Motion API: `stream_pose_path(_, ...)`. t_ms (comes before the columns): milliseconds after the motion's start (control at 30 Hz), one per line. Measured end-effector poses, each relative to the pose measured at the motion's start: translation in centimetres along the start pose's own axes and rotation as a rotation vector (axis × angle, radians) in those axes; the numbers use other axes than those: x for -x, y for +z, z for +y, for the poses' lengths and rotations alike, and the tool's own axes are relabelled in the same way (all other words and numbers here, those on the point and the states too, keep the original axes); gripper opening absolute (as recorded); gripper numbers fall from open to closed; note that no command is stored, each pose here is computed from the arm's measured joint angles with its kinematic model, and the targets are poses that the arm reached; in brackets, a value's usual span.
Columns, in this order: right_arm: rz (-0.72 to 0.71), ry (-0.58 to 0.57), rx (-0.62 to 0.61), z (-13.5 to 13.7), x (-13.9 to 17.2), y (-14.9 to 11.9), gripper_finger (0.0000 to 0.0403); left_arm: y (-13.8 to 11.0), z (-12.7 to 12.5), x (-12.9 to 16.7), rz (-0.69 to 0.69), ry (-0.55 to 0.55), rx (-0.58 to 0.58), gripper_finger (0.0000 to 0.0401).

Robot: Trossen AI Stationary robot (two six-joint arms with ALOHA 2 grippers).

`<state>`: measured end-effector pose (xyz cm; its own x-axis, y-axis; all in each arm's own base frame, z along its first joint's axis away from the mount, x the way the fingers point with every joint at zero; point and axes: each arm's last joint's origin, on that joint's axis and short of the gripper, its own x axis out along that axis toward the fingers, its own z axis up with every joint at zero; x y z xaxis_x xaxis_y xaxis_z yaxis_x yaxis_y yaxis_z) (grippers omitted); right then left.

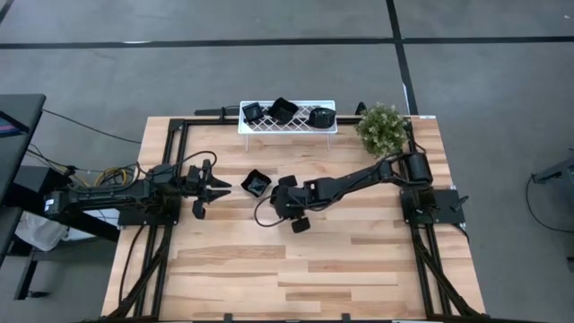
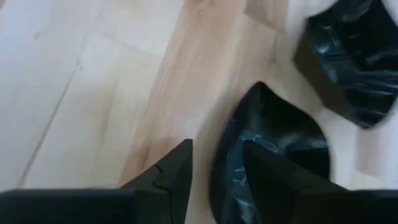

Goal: Pick & Place Mini shaped plates
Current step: Stack the black leaf shaped plate on top of the black leaf shaped plate on the shelf

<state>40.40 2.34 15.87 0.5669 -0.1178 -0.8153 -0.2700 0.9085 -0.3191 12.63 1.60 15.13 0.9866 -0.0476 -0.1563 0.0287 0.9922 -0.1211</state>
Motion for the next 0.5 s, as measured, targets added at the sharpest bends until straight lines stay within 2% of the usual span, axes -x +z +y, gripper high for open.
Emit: stream_pose_path(500,0.015,0.002,0.012,-0.05,-0.63,-0.34,0.0088,0.14,-0.01,0.0,-0.014,-0.001,-0.003,0.0095)
